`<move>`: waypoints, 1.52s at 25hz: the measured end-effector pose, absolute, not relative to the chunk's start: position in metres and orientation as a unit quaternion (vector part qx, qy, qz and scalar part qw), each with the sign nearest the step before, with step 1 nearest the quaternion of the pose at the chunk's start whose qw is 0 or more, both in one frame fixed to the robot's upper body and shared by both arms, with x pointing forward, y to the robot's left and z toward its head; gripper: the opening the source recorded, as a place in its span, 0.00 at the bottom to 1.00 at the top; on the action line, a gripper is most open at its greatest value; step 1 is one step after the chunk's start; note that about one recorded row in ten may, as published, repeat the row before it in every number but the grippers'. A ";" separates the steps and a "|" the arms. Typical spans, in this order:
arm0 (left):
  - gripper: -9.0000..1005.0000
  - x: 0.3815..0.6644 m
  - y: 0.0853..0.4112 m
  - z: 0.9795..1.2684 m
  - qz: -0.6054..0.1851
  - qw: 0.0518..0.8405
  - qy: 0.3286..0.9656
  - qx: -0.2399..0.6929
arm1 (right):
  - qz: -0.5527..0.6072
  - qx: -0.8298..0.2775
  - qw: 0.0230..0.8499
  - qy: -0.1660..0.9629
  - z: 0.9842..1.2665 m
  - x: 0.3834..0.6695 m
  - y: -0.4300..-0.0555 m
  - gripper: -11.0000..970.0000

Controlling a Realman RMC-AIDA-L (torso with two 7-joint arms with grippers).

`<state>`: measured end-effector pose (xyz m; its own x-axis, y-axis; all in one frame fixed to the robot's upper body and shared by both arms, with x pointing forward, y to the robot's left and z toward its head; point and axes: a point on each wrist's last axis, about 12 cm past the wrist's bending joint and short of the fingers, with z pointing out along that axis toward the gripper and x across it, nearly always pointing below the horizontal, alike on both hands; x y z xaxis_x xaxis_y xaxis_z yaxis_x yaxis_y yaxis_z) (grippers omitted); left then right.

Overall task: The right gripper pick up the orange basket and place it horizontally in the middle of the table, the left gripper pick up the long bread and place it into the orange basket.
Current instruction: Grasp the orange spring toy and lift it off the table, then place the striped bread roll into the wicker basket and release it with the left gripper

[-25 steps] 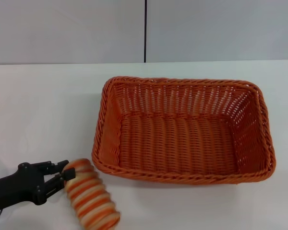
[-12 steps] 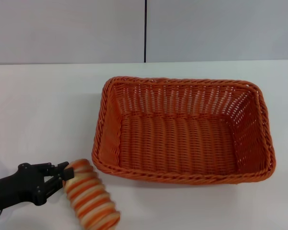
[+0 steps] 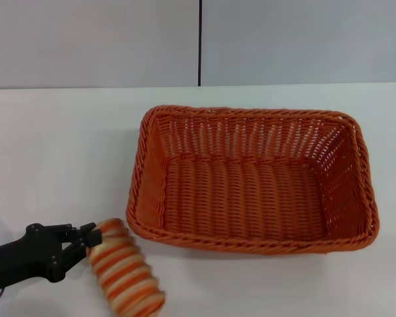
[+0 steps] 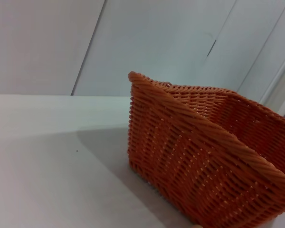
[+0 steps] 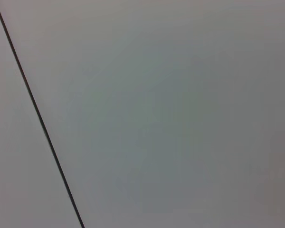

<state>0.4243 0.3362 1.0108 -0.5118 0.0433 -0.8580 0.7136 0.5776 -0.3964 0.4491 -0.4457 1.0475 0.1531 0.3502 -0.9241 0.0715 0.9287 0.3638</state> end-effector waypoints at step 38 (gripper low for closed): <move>0.11 0.434 0.400 1.071 -0.332 0.650 0.673 0.115 | 0.102 0.179 0.743 0.636 1.046 0.454 -0.442 0.42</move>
